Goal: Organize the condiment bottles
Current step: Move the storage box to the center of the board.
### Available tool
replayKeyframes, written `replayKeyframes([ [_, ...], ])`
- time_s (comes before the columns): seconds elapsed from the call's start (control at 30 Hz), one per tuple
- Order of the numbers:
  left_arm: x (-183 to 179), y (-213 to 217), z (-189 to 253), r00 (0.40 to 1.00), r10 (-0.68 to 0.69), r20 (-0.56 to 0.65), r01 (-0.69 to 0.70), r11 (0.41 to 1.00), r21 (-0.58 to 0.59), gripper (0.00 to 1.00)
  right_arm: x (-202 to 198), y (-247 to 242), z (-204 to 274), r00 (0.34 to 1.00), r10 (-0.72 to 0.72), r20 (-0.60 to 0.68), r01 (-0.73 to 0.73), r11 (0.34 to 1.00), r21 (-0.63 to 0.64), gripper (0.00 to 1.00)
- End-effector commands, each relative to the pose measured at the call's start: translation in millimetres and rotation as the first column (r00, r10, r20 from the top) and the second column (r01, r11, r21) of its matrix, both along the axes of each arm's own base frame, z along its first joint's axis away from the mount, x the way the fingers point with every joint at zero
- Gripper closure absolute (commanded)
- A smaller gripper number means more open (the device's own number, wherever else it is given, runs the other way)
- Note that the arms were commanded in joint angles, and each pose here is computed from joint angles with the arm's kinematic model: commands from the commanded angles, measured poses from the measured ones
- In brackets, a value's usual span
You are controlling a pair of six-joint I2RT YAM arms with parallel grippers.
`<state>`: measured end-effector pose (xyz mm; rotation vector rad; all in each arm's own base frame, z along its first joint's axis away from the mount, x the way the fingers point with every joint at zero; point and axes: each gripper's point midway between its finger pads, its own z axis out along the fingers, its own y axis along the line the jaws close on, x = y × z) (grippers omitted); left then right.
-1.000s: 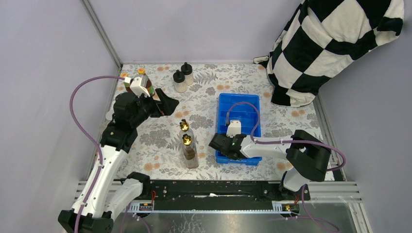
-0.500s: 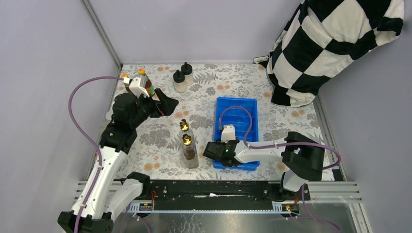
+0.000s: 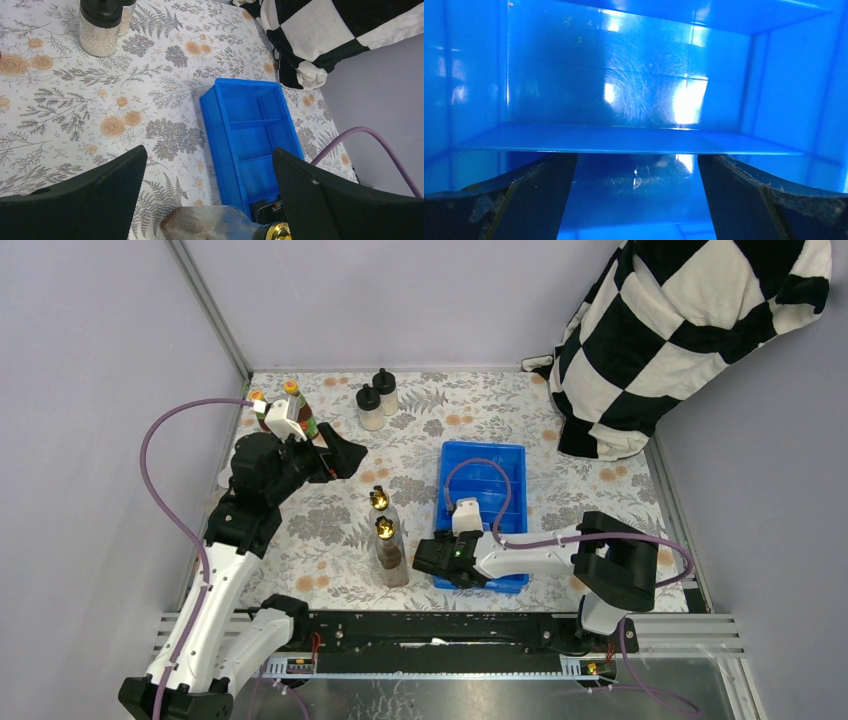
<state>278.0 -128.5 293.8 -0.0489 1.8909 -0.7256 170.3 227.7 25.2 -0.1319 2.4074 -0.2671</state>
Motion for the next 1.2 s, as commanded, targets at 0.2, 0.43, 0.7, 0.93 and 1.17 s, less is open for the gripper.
replayKeyframes([
  [0.2,0.0,1.7,4.5,1.000,0.008,0.002,-0.008,1.000,0.003,0.01,8.5,-12.0,55.1,0.996,0.029,0.090,-0.024,0.998,-0.053,0.03],
  [0.43,1.6,0.8,1.9,1.000,0.009,-0.006,-0.009,1.000,0.005,0.01,14.8,-11.3,120.5,0.981,0.053,0.184,-0.070,0.994,0.085,0.03],
  [0.7,3.2,0.4,2.7,1.000,0.007,-0.003,-0.007,1.000,0.014,0.01,74.9,-78.8,138.0,0.966,-0.133,0.223,0.113,0.989,0.099,0.22],
  [0.93,5.5,0.9,0.8,1.000,0.009,-0.012,-0.009,1.000,0.026,0.01,111.5,-111.2,121.1,0.963,-0.201,0.182,0.177,0.974,0.141,0.28],
  [1.17,7.8,2.1,-4.5,1.000,0.015,-0.021,-0.014,0.999,0.038,0.01,113.7,-101.2,87.2,0.981,-0.162,0.104,0.146,0.978,0.146,0.30],
])
